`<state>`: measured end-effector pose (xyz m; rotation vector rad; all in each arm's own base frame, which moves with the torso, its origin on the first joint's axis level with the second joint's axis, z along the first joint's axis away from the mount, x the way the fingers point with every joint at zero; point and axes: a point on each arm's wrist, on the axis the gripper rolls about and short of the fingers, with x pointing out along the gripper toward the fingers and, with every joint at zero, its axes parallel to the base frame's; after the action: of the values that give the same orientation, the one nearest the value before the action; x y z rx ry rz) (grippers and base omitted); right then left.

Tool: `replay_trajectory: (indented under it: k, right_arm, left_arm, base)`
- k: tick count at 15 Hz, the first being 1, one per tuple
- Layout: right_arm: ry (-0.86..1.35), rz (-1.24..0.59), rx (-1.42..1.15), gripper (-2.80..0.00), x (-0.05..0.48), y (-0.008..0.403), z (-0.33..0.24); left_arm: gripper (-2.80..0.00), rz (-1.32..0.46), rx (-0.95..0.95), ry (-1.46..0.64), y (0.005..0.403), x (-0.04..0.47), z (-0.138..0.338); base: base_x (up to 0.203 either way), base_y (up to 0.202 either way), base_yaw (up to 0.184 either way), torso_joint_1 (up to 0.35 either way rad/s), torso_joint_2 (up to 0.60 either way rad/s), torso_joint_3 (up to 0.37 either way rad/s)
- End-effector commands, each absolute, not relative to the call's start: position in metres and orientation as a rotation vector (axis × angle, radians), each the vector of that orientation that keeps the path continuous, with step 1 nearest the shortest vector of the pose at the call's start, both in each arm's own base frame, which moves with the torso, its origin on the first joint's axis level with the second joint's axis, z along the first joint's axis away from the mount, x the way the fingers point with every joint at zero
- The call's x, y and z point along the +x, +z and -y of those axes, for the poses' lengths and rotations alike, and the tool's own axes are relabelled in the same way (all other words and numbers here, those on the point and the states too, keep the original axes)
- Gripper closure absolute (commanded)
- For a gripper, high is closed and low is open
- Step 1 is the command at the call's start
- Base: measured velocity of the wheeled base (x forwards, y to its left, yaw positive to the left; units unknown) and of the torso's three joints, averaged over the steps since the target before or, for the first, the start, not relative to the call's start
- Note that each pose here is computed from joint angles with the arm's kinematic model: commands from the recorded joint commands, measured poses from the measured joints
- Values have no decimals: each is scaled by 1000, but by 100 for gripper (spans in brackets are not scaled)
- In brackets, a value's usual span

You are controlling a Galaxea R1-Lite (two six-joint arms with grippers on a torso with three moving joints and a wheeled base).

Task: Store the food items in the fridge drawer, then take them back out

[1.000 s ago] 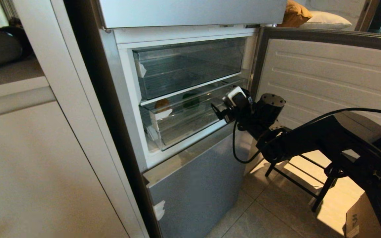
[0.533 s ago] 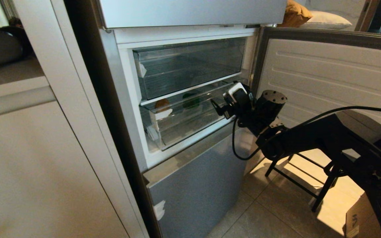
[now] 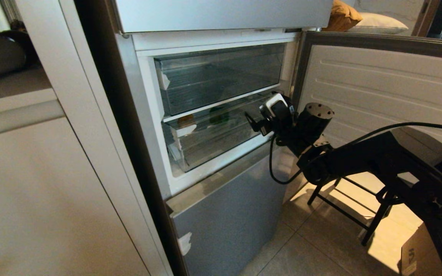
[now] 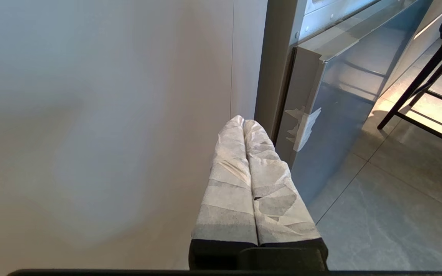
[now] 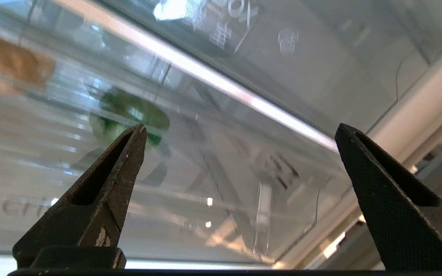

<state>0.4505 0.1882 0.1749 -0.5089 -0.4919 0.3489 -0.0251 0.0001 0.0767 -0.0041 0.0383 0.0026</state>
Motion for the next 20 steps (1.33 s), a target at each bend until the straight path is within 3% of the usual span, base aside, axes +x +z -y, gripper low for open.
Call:
replay_trajectory:
  k: [1, 20]
  right_arm:
    - [360, 485, -515, -280, 447, 173, -188]
    - [366, 523, -498, -280, 481, 162, -199]
  left_arm:
    - [0, -37, -4, 3, 77, -25, 0]
    - [0, -38, -4, 3, 77, -25, 0]
  base:
    - [0, 0, 0, 0, 0, 0]
    - [0, 0, 0, 0, 0, 0]
